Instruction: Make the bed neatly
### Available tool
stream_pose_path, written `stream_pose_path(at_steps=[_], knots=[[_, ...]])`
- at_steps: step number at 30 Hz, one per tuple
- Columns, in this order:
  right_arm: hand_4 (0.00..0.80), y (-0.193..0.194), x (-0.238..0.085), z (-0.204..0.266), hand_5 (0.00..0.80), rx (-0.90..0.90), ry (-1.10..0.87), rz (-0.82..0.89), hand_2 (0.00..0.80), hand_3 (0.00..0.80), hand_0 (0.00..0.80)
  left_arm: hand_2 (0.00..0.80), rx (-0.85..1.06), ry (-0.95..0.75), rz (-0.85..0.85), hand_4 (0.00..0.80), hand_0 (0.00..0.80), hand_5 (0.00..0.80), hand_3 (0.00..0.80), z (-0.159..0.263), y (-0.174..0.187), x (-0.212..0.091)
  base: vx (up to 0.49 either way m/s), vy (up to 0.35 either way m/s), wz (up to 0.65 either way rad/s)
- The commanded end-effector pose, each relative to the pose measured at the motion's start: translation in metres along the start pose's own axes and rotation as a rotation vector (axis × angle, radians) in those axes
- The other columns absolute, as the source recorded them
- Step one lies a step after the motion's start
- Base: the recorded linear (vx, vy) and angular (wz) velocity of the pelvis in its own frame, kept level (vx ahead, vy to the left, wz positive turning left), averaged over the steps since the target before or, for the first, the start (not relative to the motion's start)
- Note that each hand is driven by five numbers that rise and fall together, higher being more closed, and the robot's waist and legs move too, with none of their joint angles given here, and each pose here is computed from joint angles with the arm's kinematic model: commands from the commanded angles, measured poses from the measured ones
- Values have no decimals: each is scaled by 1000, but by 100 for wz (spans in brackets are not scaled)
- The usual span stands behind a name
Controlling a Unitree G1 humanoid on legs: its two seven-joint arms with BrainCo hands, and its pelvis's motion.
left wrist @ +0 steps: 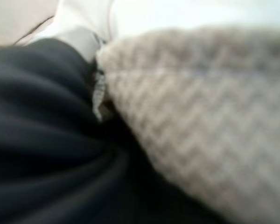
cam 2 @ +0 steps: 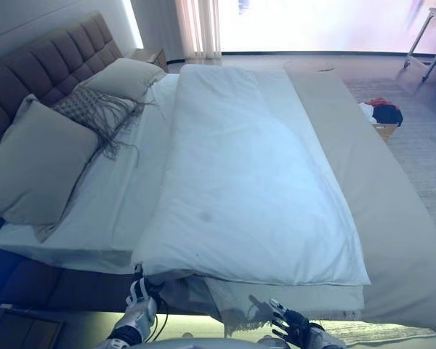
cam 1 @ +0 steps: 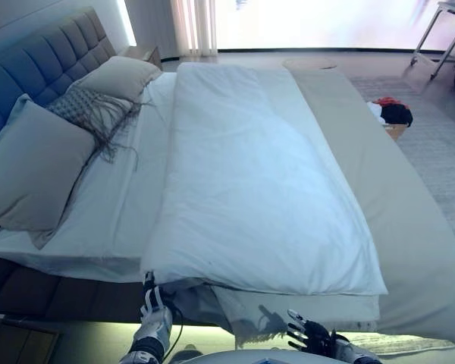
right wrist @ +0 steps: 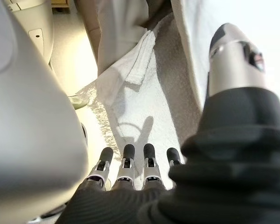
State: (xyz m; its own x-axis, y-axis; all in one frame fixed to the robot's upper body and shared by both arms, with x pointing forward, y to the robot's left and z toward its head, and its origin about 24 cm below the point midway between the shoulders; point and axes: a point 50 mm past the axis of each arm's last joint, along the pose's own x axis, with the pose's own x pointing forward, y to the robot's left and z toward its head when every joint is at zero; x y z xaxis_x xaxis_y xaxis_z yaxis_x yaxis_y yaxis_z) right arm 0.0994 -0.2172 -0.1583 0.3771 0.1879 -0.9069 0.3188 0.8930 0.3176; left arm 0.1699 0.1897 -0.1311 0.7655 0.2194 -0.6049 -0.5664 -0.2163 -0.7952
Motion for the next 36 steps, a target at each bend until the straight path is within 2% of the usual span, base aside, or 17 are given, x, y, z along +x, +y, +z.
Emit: stream_pose_path(at_steps=[1, 6, 13, 22, 27, 36], knots=[[0, -7, -2, 12, 0, 36, -52, -23, 0, 0, 0, 800, 18, -281, -234, 800, 800, 800, 800, 85, -46, 4, -53, 76, 8], [0, -16, -6, 15, 0, 75, -69, -51, 0, 0, 0, 800, -22, -464, -151, 800, 800, 800, 800, 133, -31, -14, -49, 66, 4], [0, -21, -8, 22, 0, 113, -117, -61, 0, 0, 0, 800, -33, -698, 9, 800, 800, 800, 800, 208, -13, -57, -48, 56, 5], [0, -21, -9, 31, 0, 103, -147, -65, 0, 0, 0, 800, 53, -836, 16, 800, 800, 800, 800, 270, -29, -100, -49, 54, -4], [0, -20, -9, 32, 0, 92, -151, -58, 0, 0, 0, 800, 72, -836, 36, 800, 800, 800, 800, 277, -35, -103, -43, 43, -1], [0, -29, -14, 35, 0, 78, -160, -82, 0, 0, 0, 800, 59, -774, 145, 800, 800, 800, 800, 251, 2, -100, -61, 58, 7]])
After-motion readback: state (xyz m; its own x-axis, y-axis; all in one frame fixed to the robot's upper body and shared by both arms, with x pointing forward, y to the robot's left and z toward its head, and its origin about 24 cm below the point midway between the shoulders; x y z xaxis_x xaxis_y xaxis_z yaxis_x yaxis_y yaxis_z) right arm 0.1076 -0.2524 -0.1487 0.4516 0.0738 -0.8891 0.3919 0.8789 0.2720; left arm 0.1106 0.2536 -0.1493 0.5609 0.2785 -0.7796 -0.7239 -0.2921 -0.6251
